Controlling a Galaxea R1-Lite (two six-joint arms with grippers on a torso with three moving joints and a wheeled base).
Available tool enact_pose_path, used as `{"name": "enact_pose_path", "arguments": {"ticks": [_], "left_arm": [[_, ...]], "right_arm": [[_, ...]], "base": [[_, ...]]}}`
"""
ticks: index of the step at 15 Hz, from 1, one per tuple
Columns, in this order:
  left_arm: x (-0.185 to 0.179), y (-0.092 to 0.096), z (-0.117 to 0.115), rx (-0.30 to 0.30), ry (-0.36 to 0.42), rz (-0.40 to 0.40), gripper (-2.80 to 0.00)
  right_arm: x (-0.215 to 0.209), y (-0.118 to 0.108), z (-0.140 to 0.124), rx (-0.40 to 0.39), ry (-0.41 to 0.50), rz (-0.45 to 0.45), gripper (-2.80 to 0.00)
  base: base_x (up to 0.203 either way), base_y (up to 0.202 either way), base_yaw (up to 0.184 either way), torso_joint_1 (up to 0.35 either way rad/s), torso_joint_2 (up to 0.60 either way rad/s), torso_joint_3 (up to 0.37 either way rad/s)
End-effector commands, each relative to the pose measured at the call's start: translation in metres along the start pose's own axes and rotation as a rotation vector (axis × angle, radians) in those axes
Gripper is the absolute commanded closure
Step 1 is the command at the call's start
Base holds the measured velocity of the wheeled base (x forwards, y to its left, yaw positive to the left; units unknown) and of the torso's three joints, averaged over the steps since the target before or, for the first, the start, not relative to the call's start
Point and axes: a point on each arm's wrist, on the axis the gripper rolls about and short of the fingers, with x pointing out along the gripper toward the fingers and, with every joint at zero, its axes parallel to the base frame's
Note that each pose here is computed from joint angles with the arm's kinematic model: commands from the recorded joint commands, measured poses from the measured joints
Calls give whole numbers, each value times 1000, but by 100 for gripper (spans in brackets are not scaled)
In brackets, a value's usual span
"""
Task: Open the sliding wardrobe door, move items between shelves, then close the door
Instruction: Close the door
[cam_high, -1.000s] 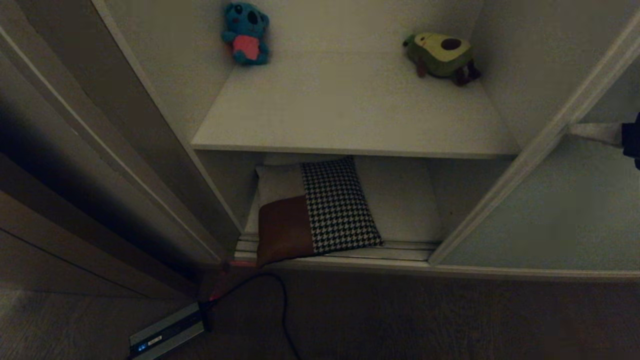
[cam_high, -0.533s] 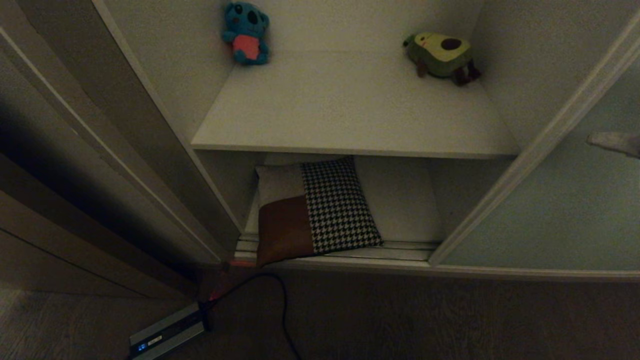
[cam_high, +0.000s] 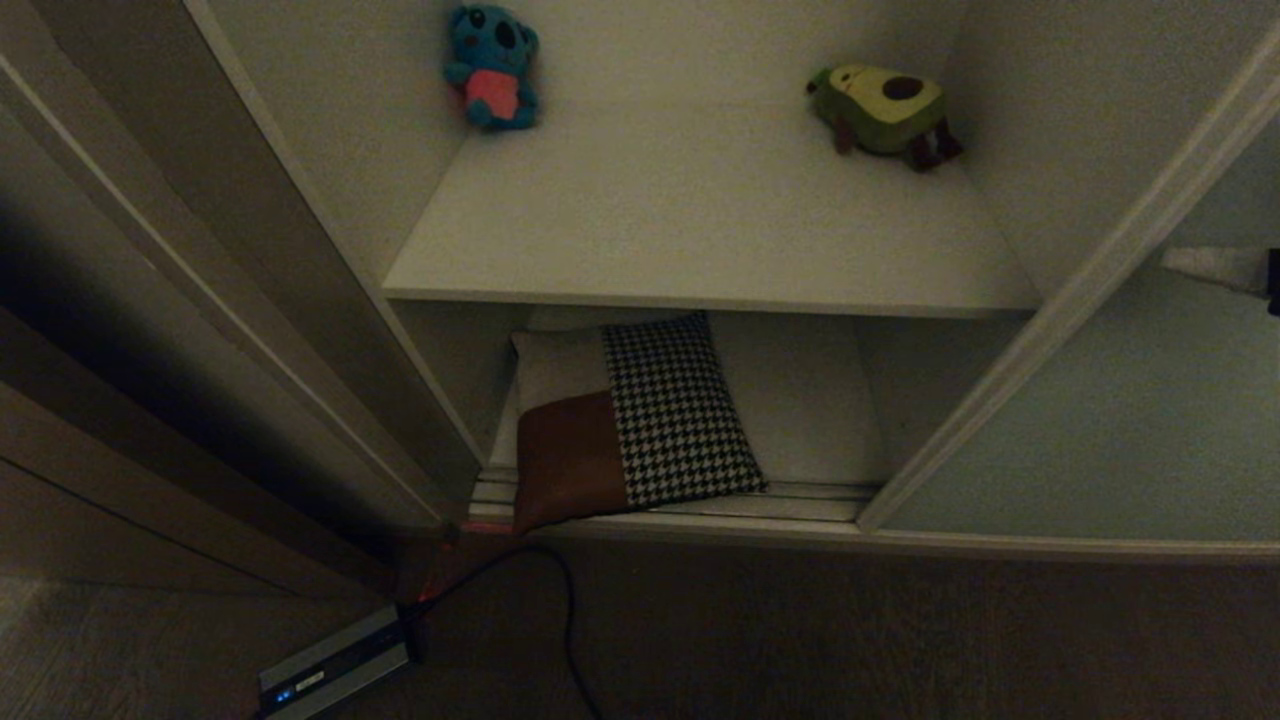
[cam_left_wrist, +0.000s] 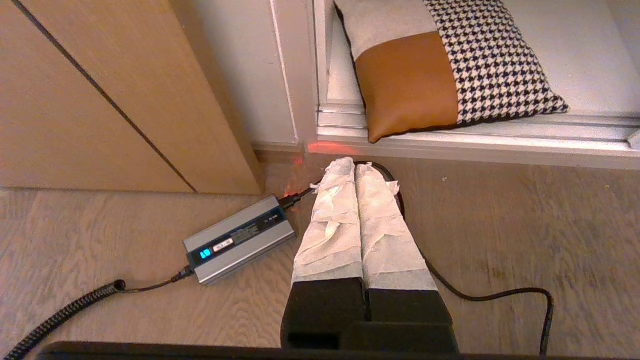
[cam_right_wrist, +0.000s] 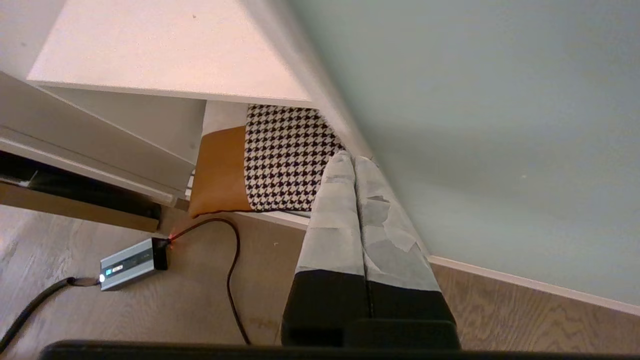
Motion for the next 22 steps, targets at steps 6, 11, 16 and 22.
{"name": "enact_pose_path", "arguments": {"ticks": [6, 11, 16, 22], "left_arm": [[0, 0, 0, 0, 1, 0, 0], [0, 0, 0, 0, 1, 0, 0], [0, 0, 0, 0, 1, 0, 0], [0, 0, 0, 0, 1, 0, 0]], "right_arm": [[9, -3, -3, 6, 16, 12, 0], [23, -6, 0, -14, -7, 34, 0], [35, 14, -1, -29, -6, 86, 0], [42, 79, 3, -72, -45, 202, 0]], "base": [[0, 0, 0, 0, 0, 0], [0, 0, 0, 0, 0, 0], [0, 0, 0, 0, 0, 0], [0, 0, 0, 0, 0, 0]]}}
